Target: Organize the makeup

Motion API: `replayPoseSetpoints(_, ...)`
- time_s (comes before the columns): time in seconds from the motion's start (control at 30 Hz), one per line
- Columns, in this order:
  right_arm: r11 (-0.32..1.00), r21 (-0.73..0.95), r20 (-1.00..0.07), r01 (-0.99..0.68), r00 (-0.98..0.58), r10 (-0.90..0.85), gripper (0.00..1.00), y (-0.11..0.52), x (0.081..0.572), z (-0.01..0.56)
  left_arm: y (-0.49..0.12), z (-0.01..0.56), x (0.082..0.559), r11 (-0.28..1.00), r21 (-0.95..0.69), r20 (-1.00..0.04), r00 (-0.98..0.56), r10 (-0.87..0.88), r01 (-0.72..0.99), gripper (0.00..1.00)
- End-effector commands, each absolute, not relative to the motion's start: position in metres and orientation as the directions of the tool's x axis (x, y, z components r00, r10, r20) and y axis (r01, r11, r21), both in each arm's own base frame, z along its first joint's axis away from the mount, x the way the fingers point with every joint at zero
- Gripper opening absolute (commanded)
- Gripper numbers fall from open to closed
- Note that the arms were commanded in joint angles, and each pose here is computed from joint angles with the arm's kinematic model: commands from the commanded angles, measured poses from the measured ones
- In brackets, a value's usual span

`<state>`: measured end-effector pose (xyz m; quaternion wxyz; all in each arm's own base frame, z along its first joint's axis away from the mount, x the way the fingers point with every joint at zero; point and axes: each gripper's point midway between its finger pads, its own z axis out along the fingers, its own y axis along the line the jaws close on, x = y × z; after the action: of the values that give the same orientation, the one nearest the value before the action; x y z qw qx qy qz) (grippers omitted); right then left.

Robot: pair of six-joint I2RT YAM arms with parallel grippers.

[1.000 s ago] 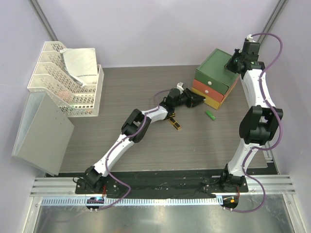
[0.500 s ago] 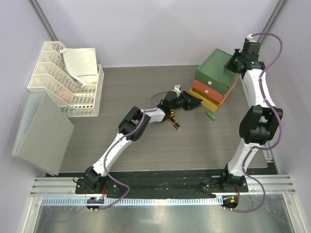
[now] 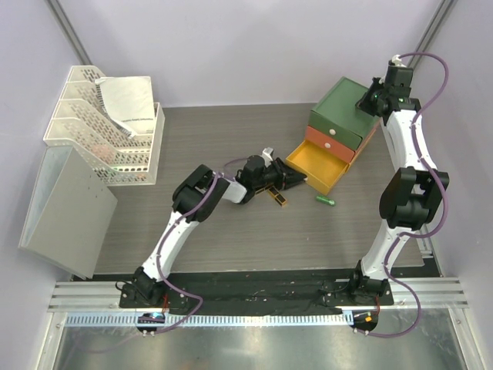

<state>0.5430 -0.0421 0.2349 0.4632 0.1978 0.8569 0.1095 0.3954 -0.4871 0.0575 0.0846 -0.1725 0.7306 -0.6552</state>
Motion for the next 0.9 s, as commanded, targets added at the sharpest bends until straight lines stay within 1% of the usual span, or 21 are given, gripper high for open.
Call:
replayPoseSetpoints(0.0, 0.886, 0.264, -0.467, 0.381, -0.753, 0.463, 0.01, -0.040, 0.485, 0.115, -0.481, 0.096, 0.393, 0.028, -0.999, 0.035, -0.943, -0.332, -0.047, 0.09)
replayPoseSetpoints(0.03, 0.887, 0.264, -0.466, 0.379, -0.755, 0.462, 0.01, -0.039, 0.485, 0.114, -0.481, 0.099, 0.394, 0.024, -0.999, 0.024, -0.944, -0.330, -0.034, 0.11)
replayPoseSetpoints(0.07, 0.886, 0.265, -0.466, 0.380, -0.754, 0.463, 0.01, -0.039, 0.485, 0.114, -0.482, 0.103, 0.396, 0.022, -1.000, 0.012, -0.945, -0.327, -0.020, 0.20)
replayPoseSetpoints(0.13, 0.887, 0.264, -0.466, 0.379, -0.755, 0.462, 0.01, -0.039, 0.484, 0.114, -0.488, 0.123, 0.399, -0.002, -1.000, -0.028, -0.950, -0.310, 0.030, 0.30)
replayPoseSetpoints(0.17, 0.887, 0.265, -0.467, 0.379, -0.754, 0.462, 0.01, -0.039, 0.485, 0.114, -0.490, 0.131, 0.401, -0.003, -0.999, -0.048, -0.951, -0.307, 0.052, 0.37)
replayPoseSetpoints(0.23, 0.888, 0.264, -0.470, 0.378, -0.753, 0.460, 0.01, -0.040, 0.485, 0.115, -0.490, 0.147, 0.400, -0.012, -0.996, -0.081, -0.951, -0.299, 0.089, 0.44)
replayPoseSetpoints(0.27, 0.888, 0.264, -0.470, 0.378, -0.753, 0.460, 0.01, -0.040, 0.486, 0.115, -0.490, 0.149, 0.400, -0.002, -0.996, -0.088, -0.951, -0.296, 0.092, 0.51)
replayPoseSetpoints(0.3, 0.888, 0.262, -0.472, 0.377, -0.753, 0.459, 0.01, -0.040, 0.486, 0.115, -0.490, 0.161, 0.397, -0.010, -0.992, -0.114, -0.950, -0.290, 0.122, 0.53)
replayPoseSetpoints(0.37, 0.887, 0.267, -0.473, 0.377, -0.751, 0.461, 0.01, -0.040, 0.487, 0.116, -0.486, 0.166, 0.394, -0.006, -0.992, -0.122, -0.955, -0.272, 0.128, 0.57)
replayPoseSetpoints(0.53, 0.887, 0.270, -0.478, 0.375, -0.747, 0.462, 0.01, -0.040, 0.490, 0.119, -0.474, 0.181, 0.381, 0.007, -0.990, -0.136, -0.961, -0.241, 0.138, 0.60)
replayPoseSetpoints(0.6, 0.887, 0.269, -0.479, 0.376, -0.746, 0.462, 0.01, -0.040, 0.491, 0.118, -0.466, 0.170, 0.375, 0.051, -0.992, -0.122, -0.966, -0.226, 0.113, 0.63)
replayPoseSetpoints(0.63, 0.887, 0.269, -0.481, 0.375, -0.746, 0.461, 0.01, -0.040, 0.491, 0.119, -0.462, 0.173, 0.373, 0.072, -0.988, -0.147, -0.964, -0.219, 0.135, 0.65)
replayPoseSetpoints(0.7, 0.886, 0.273, -0.478, 0.374, -0.747, 0.462, 0.01, -0.040, 0.492, 0.118, -0.454, 0.164, 0.369, 0.132, -0.982, -0.156, -0.969, -0.193, 0.132, 0.66)
replayPoseSetpoints(0.73, 0.886, 0.273, -0.477, 0.375, -0.747, 0.463, 0.01, -0.040, 0.492, 0.118, -0.448, 0.162, 0.365, 0.187, -0.965, -0.216, -0.962, -0.167, 0.184, 0.66)
replayPoseSetpoints(0.77, 0.886, 0.275, -0.477, 0.374, -0.747, 0.463, 0.01, -0.039, 0.492, 0.118, -0.444, 0.159, 0.363, 0.230, -0.952, -0.238, -0.960, -0.147, 0.201, 0.67)
replayPoseSetpoints(0.8, 0.886, 0.273, -0.476, 0.375, -0.747, 0.464, 0.01, -0.039, 0.491, 0.117, -0.434, 0.138, 0.357, 0.339, -0.927, -0.207, -0.972, -0.113, 0.158, 0.67)
replayPoseSetpoints(0.83, 0.887, 0.273, -0.476, 0.372, -0.749, 0.461, 0.01, -0.039, 0.491, 0.117, -0.431, 0.142, 0.359, 0.389, -0.875, -0.336, -0.940, -0.057, 0.289, 0.68)
replayPoseSetpoints(0.87, 0.887, 0.272, -0.475, 0.373, -0.750, 0.461, 0.01, -0.039, 0.491, 0.117, -0.425, 0.145, 0.357, 0.436, -0.832, -0.387, -0.922, -0.015, 0.342, 0.69)
